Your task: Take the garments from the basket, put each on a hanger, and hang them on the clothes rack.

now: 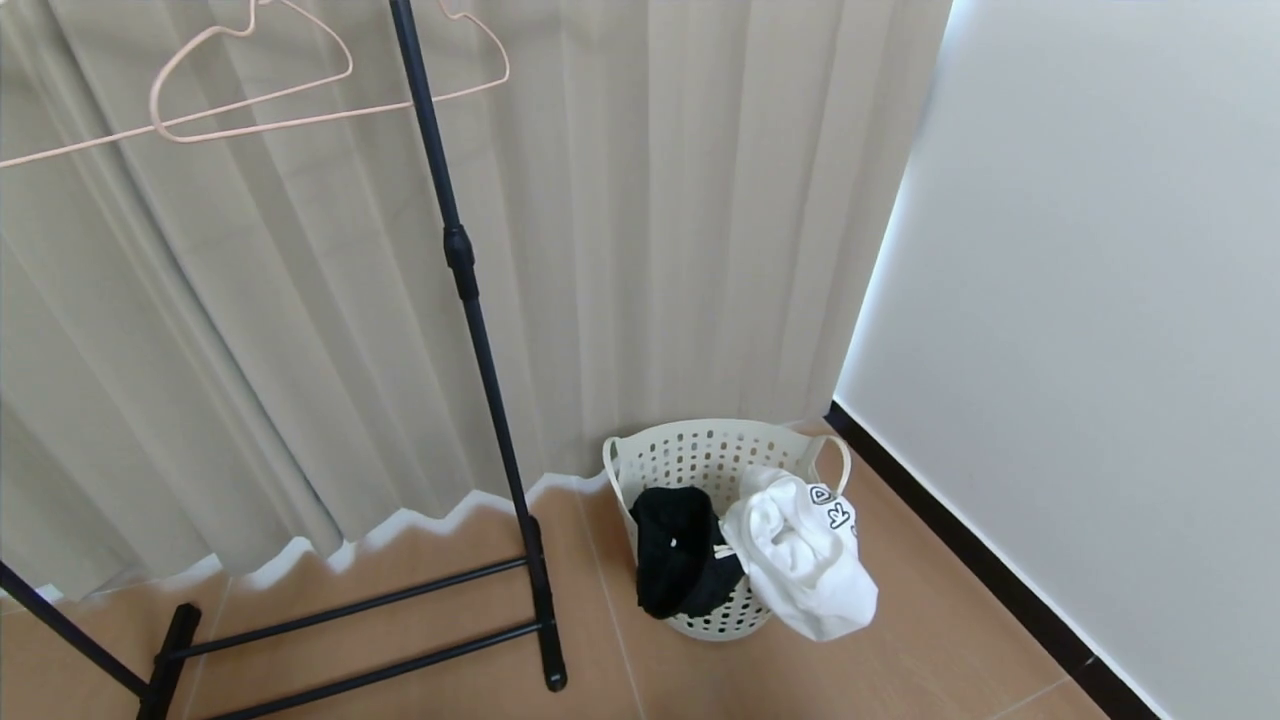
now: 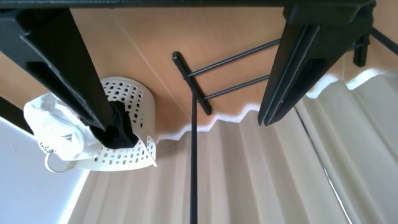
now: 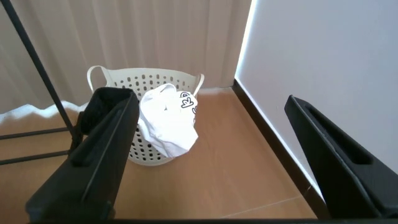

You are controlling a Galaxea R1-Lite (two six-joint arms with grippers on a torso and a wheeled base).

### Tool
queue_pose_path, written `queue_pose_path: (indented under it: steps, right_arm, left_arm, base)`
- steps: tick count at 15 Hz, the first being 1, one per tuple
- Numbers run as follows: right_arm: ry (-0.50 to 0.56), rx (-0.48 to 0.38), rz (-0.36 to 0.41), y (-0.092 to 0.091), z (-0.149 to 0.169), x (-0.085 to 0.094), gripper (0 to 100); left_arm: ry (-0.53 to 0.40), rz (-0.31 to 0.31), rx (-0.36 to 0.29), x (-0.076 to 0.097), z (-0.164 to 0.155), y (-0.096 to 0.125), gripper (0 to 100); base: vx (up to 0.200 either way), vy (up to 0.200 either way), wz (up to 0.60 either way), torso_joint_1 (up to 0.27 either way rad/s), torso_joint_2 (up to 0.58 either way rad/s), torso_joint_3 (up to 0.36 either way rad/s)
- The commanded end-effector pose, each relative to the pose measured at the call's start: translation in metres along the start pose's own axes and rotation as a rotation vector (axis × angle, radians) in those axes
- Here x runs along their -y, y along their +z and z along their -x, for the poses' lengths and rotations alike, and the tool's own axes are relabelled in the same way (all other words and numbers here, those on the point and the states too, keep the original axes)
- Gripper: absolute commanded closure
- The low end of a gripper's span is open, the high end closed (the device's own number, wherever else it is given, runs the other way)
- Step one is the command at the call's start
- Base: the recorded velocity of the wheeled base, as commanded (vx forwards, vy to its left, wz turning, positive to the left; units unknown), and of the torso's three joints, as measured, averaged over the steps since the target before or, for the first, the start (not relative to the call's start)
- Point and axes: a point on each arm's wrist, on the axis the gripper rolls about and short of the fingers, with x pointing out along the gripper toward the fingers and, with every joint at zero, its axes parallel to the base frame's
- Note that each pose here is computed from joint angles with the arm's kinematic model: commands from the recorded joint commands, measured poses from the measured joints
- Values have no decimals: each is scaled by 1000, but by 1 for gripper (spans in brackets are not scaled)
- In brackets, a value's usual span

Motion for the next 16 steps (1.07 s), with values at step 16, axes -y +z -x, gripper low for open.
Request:
queue_pose_path:
  steps: [16]
  right_arm:
    - [-1,-1,1,0,0,0,0]
  left_arm:
    - [2,0,-1,0,0,0,0]
  base:
    - [50,0,0,1,1,-16]
